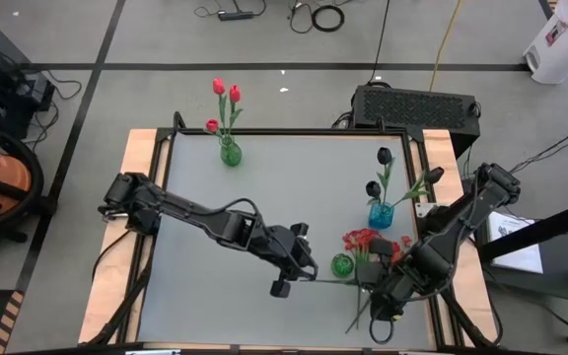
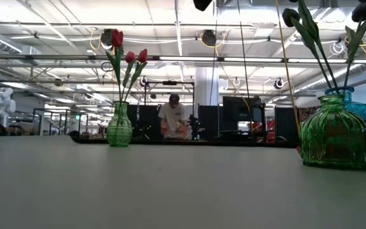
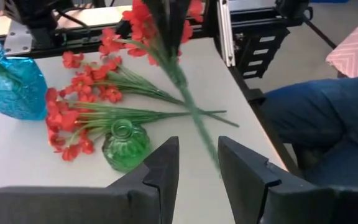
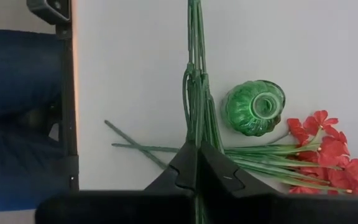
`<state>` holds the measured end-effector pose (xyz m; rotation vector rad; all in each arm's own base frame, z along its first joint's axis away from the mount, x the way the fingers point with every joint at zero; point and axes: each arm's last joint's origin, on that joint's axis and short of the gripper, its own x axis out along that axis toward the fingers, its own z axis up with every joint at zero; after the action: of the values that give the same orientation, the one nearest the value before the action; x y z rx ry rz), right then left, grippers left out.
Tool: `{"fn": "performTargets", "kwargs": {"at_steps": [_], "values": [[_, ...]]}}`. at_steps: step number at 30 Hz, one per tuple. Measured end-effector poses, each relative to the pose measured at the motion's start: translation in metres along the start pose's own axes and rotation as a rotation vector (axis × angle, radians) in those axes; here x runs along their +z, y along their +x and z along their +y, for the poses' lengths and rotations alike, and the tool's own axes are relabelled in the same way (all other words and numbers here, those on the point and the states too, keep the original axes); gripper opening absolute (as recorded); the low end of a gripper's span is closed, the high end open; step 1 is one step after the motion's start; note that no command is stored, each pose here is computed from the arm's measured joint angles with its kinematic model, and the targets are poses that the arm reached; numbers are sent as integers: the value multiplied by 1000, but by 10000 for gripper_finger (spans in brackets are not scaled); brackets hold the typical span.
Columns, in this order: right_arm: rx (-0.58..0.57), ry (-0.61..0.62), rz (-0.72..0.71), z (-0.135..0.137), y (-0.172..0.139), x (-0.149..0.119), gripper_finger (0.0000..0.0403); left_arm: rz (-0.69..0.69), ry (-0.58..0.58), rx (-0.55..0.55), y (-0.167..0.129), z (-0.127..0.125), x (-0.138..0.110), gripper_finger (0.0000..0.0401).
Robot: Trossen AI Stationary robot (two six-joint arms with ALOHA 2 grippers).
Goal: Sort flowers into vase by color
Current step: Put the right red flowers into the bottom green vase
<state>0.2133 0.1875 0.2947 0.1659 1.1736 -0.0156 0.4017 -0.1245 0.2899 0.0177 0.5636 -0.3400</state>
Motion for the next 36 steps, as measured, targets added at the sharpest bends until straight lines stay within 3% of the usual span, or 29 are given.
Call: {"fn": "performTargets", "kwargs": {"at_steps": [12, 31, 36], "values": [[-35, 69, -8, -9, 18, 18, 0, 0, 0, -4, 0, -1, 0, 118], [4, 43, -127, -18, 21, 42, 0, 0, 1, -1, 0, 0, 0, 118], [8, 40, -146, -21, 21, 47, 0, -1, 0, 47, 0, 2, 0, 118]]}}
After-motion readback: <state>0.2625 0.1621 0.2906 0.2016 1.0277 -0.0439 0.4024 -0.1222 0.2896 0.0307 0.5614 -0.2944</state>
